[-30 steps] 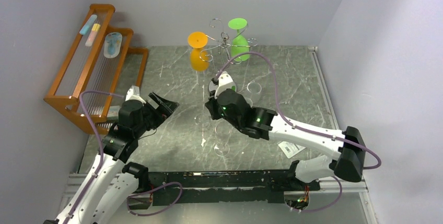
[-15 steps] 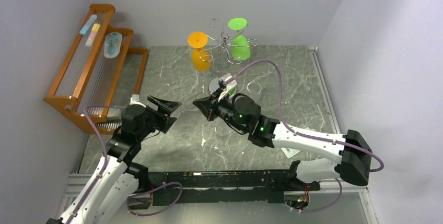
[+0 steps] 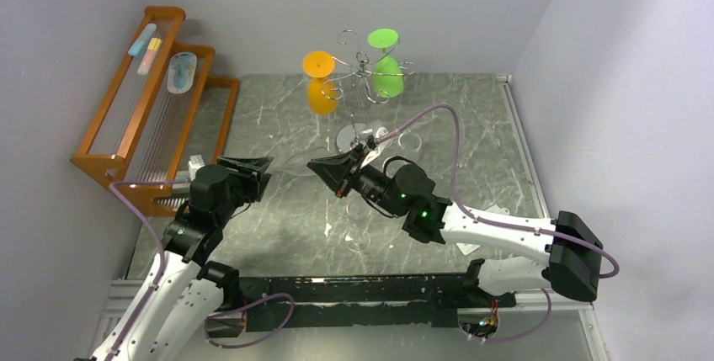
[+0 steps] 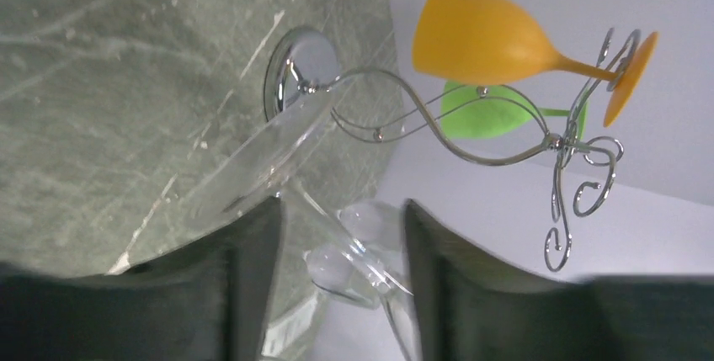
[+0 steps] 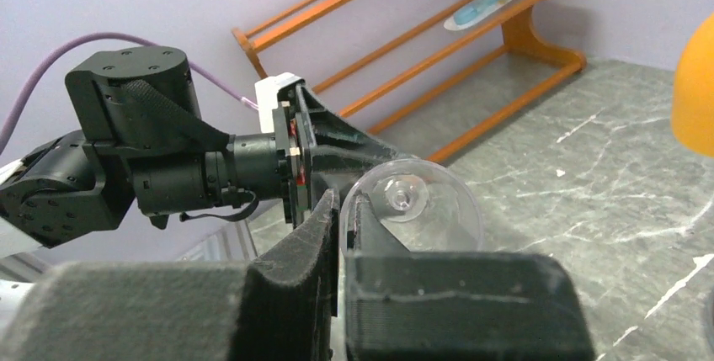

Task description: Place the wine glass upside down on the wine glass rack

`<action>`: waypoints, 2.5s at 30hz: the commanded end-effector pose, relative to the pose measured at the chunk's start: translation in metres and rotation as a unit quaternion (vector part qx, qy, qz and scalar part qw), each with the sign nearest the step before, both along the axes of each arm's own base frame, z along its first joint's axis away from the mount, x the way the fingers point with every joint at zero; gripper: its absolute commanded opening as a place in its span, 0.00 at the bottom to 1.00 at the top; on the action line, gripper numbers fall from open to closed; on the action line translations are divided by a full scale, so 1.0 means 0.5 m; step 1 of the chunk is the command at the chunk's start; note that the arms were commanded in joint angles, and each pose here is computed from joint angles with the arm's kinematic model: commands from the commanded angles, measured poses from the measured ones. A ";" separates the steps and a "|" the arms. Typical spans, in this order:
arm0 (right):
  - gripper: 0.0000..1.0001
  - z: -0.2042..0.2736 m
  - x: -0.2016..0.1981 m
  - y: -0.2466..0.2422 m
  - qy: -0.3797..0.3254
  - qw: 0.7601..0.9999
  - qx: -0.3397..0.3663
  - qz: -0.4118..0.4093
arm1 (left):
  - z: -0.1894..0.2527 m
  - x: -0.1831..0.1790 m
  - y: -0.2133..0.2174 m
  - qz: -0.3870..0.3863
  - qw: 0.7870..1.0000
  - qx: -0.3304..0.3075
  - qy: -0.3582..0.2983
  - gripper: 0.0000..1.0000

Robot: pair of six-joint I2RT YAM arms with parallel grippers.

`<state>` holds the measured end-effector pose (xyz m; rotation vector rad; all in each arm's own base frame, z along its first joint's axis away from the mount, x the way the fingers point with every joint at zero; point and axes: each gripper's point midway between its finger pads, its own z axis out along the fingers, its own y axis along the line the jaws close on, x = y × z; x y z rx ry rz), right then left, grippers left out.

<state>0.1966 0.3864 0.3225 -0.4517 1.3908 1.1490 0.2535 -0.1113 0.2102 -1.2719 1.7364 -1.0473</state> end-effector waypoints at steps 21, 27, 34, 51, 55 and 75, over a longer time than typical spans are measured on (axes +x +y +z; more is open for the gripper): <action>0.00 0.087 -0.033 -0.033 -0.052 0.993 0.107 0.018 | 0.064 0.020 0.076 0.106 0.994 0.027 0.005 0.52; 0.00 0.088 0.009 -0.038 -0.056 0.992 0.102 -0.037 | 0.069 0.002 0.104 0.132 0.989 0.053 0.028 0.58; 0.00 0.118 -0.003 -0.022 -0.066 0.988 0.136 -0.012 | 0.049 0.008 0.068 0.095 0.995 0.022 0.023 0.63; 0.00 0.083 -0.039 -0.006 -0.053 0.988 0.140 0.044 | 0.036 0.030 0.068 0.111 0.993 0.009 0.023 0.49; 0.00 0.076 -0.039 -0.010 -0.053 0.988 0.139 0.043 | 0.039 0.029 0.069 0.112 0.993 0.008 0.018 0.32; 0.00 0.068 -0.022 -0.015 -0.050 0.989 0.136 0.018 | 0.078 0.020 0.052 0.101 0.994 -0.047 0.000 0.73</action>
